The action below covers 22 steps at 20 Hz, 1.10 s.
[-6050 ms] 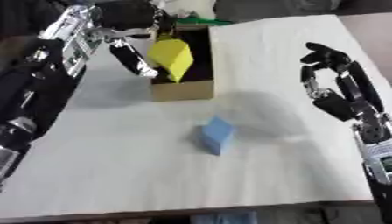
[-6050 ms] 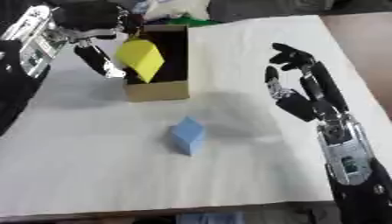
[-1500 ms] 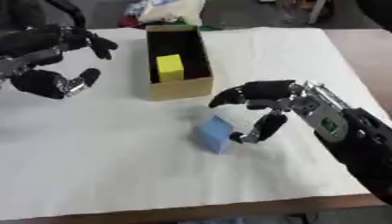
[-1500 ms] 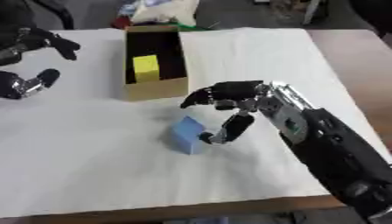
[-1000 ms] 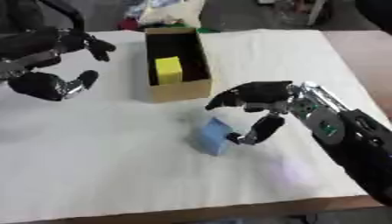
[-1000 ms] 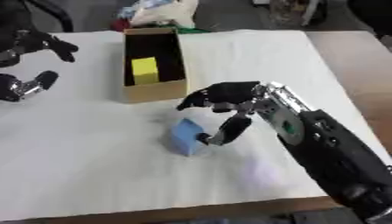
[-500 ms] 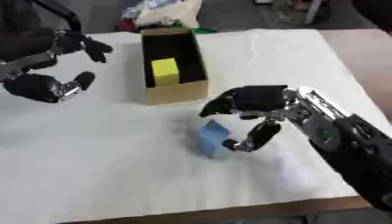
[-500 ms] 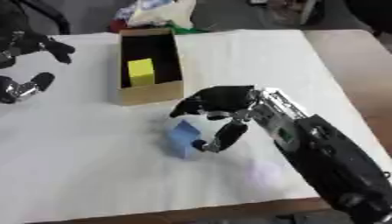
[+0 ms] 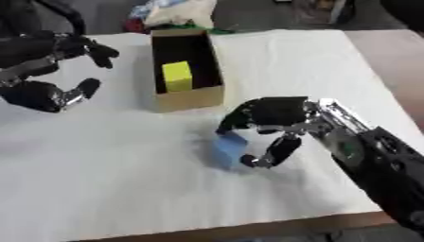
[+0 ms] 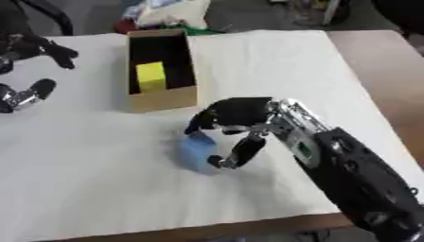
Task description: Pick up objects on the table and place them in the box.
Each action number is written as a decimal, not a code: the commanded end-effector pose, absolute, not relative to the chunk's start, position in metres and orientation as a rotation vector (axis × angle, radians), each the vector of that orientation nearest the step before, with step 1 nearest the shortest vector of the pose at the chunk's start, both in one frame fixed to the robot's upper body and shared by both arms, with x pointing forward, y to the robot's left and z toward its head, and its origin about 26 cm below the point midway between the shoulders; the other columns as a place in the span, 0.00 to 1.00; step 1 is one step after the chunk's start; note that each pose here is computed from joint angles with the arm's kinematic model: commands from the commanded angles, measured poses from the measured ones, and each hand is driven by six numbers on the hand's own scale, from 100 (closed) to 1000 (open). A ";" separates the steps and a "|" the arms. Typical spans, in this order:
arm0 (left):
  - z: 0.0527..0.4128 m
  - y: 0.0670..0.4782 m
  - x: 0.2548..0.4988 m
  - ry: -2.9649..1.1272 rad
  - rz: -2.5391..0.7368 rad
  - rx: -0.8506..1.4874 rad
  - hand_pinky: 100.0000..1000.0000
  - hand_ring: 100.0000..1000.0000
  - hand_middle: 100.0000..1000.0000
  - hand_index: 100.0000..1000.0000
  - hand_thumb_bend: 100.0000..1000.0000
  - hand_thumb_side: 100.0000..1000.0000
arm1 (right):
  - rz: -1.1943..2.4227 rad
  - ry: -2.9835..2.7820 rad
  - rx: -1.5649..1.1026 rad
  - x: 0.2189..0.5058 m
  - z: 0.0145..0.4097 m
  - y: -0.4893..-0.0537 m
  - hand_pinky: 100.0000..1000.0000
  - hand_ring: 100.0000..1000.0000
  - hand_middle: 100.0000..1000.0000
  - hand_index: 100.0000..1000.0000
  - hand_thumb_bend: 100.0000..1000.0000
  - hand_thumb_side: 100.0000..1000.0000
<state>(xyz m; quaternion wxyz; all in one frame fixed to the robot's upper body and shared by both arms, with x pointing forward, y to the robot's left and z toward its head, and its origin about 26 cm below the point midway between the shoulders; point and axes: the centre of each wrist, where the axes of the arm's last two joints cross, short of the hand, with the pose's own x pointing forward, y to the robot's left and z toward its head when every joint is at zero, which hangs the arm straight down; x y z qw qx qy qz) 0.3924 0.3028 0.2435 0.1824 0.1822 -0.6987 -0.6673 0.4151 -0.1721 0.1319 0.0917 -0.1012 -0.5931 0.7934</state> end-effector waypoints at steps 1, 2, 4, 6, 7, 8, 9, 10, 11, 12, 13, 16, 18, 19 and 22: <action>0.257 0.305 0.391 -1.978 -1.924 0.542 0.75 0.68 0.64 0.93 0.00 0.82 | 2.606 -1.638 -0.238 0.419 0.139 -0.177 0.83 0.82 0.78 0.92 0.10 0.43; 0.257 0.304 0.391 -1.979 -1.925 0.541 0.75 0.68 0.64 0.93 0.00 0.82 | 2.605 -1.639 -0.238 0.419 0.139 -0.177 0.83 0.82 0.78 0.92 0.10 0.43; 0.257 0.304 0.392 -1.978 -1.926 0.540 0.75 0.68 0.64 0.93 0.00 0.82 | 2.600 -1.641 -0.238 0.419 0.138 -0.176 0.83 0.81 0.77 0.90 0.08 0.43; 0.257 0.304 0.392 -1.978 -1.926 0.539 0.75 0.68 0.64 0.93 0.00 0.82 | 2.593 -1.649 -0.237 0.420 0.138 -0.176 0.82 0.81 0.76 0.89 0.08 0.41; 0.257 0.304 0.392 -1.978 -1.926 0.539 0.75 0.68 0.64 0.93 0.00 0.82 | 2.587 -1.654 -0.237 0.420 0.138 -0.176 0.82 0.80 0.74 0.88 0.07 0.41; 0.257 0.304 0.392 -1.977 -1.926 0.538 0.75 0.68 0.64 0.93 0.00 0.82 | 2.580 -1.663 -0.236 0.421 0.138 -0.176 0.81 0.79 0.72 0.87 0.06 0.40; 0.257 0.304 0.392 -1.976 -1.926 0.538 0.75 0.68 0.64 0.93 0.00 0.82 | 2.569 -1.676 -0.235 0.421 0.138 -0.175 0.81 0.78 0.71 0.86 0.06 0.40; 0.257 0.304 0.392 -1.976 -1.926 0.537 0.75 0.68 0.64 0.93 0.00 0.82 | 2.558 -1.689 -0.233 0.422 0.138 -0.175 0.80 0.78 0.71 0.85 0.05 0.40; 0.257 0.304 0.392 -1.976 -1.926 0.537 0.75 0.68 0.64 0.93 0.00 0.82 | 2.543 -1.709 -0.234 0.422 0.139 -0.175 0.79 0.76 0.62 0.80 0.03 0.38; 0.257 0.304 0.392 -1.976 -1.927 0.537 0.75 0.68 0.64 0.93 0.00 0.82 | 2.527 -1.730 -0.236 0.423 0.140 -0.175 0.79 0.75 0.59 0.78 0.02 0.38; 0.257 0.304 0.392 -1.976 -1.927 0.536 0.75 0.68 0.64 0.93 0.00 0.82 | 2.509 -1.752 -0.239 0.424 0.141 -0.174 0.78 0.74 0.55 0.76 0.01 0.37; 0.257 0.304 0.392 -1.976 -1.928 0.537 0.75 0.68 0.65 0.93 0.00 0.82 | 2.461 -1.808 -0.257 0.426 0.143 -0.175 0.77 0.73 0.49 0.70 0.00 0.36; 0.257 0.304 0.391 -1.976 -1.927 0.539 0.75 0.68 0.65 0.93 0.00 0.81 | 2.429 -1.841 -0.281 0.428 0.148 -0.175 0.77 0.73 0.48 0.69 0.00 0.36; 0.257 0.305 0.391 -1.976 -1.926 0.540 0.75 0.68 0.65 0.93 0.00 0.81 | 2.415 -1.852 -0.295 0.430 0.151 -0.176 0.77 0.73 0.48 0.69 0.00 0.36; 0.257 0.305 0.391 -1.974 -1.926 0.540 0.75 0.68 0.65 0.93 0.00 0.81 | 2.378 -1.877 -0.341 0.437 0.162 -0.177 0.77 0.72 0.48 0.69 0.00 0.36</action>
